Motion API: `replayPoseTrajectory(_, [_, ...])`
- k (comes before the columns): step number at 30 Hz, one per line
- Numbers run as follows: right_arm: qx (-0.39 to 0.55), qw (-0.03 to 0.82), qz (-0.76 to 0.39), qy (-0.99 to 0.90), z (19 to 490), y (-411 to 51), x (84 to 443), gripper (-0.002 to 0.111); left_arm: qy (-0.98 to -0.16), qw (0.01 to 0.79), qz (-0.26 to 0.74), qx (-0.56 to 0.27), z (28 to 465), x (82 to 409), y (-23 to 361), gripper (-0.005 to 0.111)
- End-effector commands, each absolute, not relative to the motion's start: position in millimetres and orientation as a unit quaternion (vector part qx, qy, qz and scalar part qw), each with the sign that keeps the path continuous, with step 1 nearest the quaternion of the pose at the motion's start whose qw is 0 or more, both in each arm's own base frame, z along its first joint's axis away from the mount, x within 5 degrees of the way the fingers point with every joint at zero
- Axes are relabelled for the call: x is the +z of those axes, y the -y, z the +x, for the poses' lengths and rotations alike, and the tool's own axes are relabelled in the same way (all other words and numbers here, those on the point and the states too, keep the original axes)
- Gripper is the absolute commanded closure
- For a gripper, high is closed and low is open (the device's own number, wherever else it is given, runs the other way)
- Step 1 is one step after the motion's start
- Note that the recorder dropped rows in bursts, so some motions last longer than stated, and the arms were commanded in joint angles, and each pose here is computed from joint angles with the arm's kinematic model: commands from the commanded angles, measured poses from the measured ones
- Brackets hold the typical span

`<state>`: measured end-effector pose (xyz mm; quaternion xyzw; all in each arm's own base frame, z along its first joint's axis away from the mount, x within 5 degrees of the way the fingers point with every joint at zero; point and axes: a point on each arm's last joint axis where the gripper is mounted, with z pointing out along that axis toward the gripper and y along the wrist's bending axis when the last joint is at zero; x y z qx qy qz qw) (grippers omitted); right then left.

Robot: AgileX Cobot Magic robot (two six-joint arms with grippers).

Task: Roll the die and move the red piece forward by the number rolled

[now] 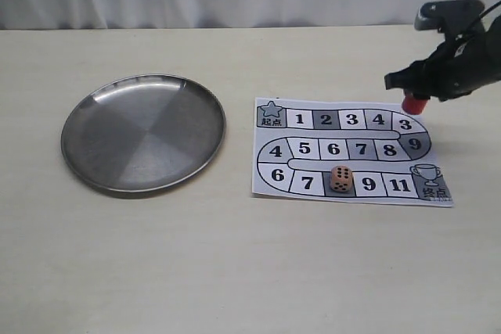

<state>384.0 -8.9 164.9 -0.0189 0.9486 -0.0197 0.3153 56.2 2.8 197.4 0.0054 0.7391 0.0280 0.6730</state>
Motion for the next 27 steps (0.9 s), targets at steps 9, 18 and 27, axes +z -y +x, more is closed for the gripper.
replayPoseTrajectory(9, [-0.021,0.304,-0.019,-0.952,386,12,151,0.104,-0.736,0.676,0.008,0.024,56,198,-2,0.107])
replayPoseTrajectory(18, [-0.027,0.383,-0.016,-0.923,363,11,240,0.104,-0.736,0.676,0.008,0.024,56,198,-2,0.107])
replayPoseTrajectory(27, [-0.029,0.372,-0.016,-0.928,351,11,249,0.104,-0.736,0.676,0.008,0.024,56,198,-2,0.107])
